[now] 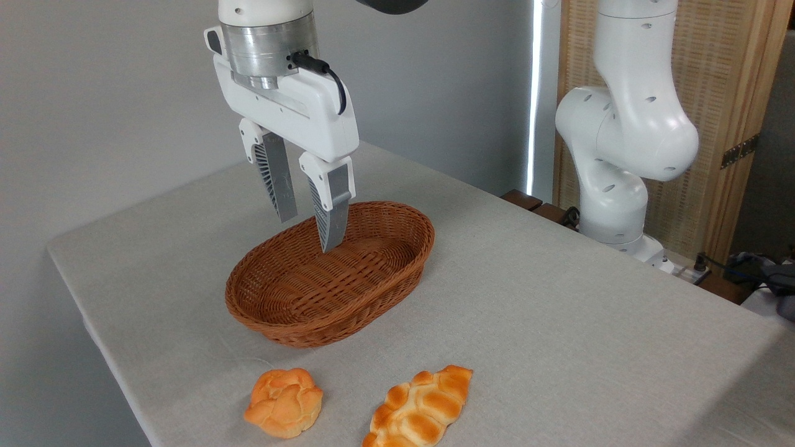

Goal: Put bread into the basket

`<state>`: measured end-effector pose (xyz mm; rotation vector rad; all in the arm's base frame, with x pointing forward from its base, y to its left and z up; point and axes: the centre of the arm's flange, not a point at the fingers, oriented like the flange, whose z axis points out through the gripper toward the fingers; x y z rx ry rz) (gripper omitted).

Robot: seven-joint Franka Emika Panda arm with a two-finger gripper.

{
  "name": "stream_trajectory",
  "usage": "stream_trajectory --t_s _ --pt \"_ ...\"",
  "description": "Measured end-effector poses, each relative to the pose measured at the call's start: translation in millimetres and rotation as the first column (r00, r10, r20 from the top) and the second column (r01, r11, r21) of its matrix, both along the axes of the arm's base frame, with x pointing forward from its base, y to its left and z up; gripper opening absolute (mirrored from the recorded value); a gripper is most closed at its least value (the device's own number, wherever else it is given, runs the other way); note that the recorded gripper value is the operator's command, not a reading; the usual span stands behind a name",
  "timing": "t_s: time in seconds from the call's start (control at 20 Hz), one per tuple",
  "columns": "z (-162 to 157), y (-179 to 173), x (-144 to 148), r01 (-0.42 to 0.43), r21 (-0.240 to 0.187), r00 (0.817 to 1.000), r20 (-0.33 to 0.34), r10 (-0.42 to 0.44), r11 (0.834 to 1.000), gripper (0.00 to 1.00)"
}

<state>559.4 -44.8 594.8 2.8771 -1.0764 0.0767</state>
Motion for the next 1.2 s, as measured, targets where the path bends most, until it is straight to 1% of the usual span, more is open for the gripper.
stream_trajectory --t_s 0.9,1.0,1.2 --pt "0.5 0.2 -0.2 0.0 0.0 1.0 0.001 0.0 1.0 1.0" --pt "1.7 0.2 1.5 -0.001 -0.001 1.0 0.016 0.001 1.0 1.0" --pt "-0.8 0.1 14.7 -0.009 -0.003 0.997 0.081 0.009 1.0 1.0"
